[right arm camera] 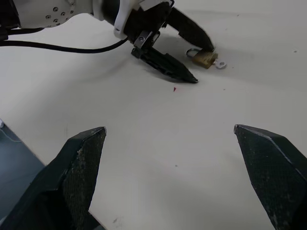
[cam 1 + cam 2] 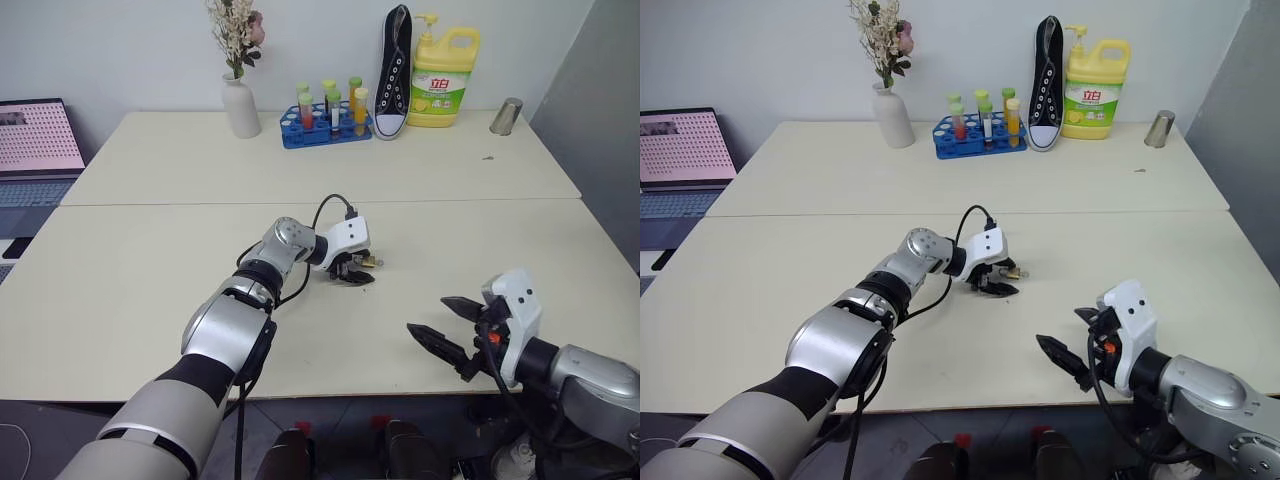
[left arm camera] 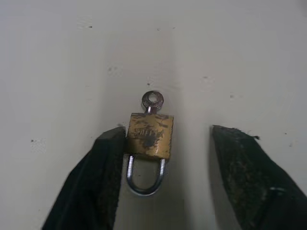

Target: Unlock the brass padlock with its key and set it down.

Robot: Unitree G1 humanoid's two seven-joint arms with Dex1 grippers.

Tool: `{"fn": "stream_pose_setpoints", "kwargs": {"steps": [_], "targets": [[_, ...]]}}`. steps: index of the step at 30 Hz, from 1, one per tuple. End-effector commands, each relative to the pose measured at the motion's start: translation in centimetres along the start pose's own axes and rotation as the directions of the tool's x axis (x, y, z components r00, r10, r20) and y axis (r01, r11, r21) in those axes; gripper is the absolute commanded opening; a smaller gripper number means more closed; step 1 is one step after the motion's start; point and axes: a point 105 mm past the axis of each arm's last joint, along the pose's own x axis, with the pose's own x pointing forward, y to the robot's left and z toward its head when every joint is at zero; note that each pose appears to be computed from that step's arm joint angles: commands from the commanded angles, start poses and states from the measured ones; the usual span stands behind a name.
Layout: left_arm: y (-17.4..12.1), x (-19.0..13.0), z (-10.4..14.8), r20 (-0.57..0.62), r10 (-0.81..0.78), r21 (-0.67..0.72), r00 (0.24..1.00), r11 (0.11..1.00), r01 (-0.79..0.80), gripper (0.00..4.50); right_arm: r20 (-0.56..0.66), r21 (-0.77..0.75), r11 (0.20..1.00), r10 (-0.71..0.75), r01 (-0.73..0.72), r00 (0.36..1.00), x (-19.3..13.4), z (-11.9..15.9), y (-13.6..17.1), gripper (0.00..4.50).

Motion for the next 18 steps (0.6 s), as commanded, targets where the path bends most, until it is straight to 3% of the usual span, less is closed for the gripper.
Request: {"fn": "stream_pose_setpoints", "kwargs": {"steps": [1,4,8,11,18], "targets": [[-0.3,-0.6,-2.7,-0.125,-0.008,-0.003,0.992,1.0,0.007,1.79,0.043,-0.022,1.0,0.011,-0.01,0.999,-0.2,1.1,0.1,4.5],[-0.4,-0.6,-2.8,-0.12,-0.014,-0.002,0.993,1.0,0.013,0.95,0.043,-0.03,0.999,0.019,-0.017,0.999,-0.1,1.3,0.0,4.5],[-0.5,-0.6,-2.4,-0.084,-0.014,0.004,0.996,1.0,0.014,0.95,0.039,-0.045,0.999,0.025,-0.023,0.999,0.1,1.3,-0.1,4.5],[-0.9,-0.8,-1.6,0.018,-0.042,-0.002,0.999,0.999,0.042,0.95,0.033,-0.064,0.997,0.036,-0.034,0.999,0.4,1.2,-0.1,4.5],[-2.1,-3.8,-1.0,0.198,-0.086,0.177,0.976,0.983,0.051,0.95,0.043,-0.137,0.99,0.051,-0.044,0.998,0.9,1.2,-0.2,4.5]]}}
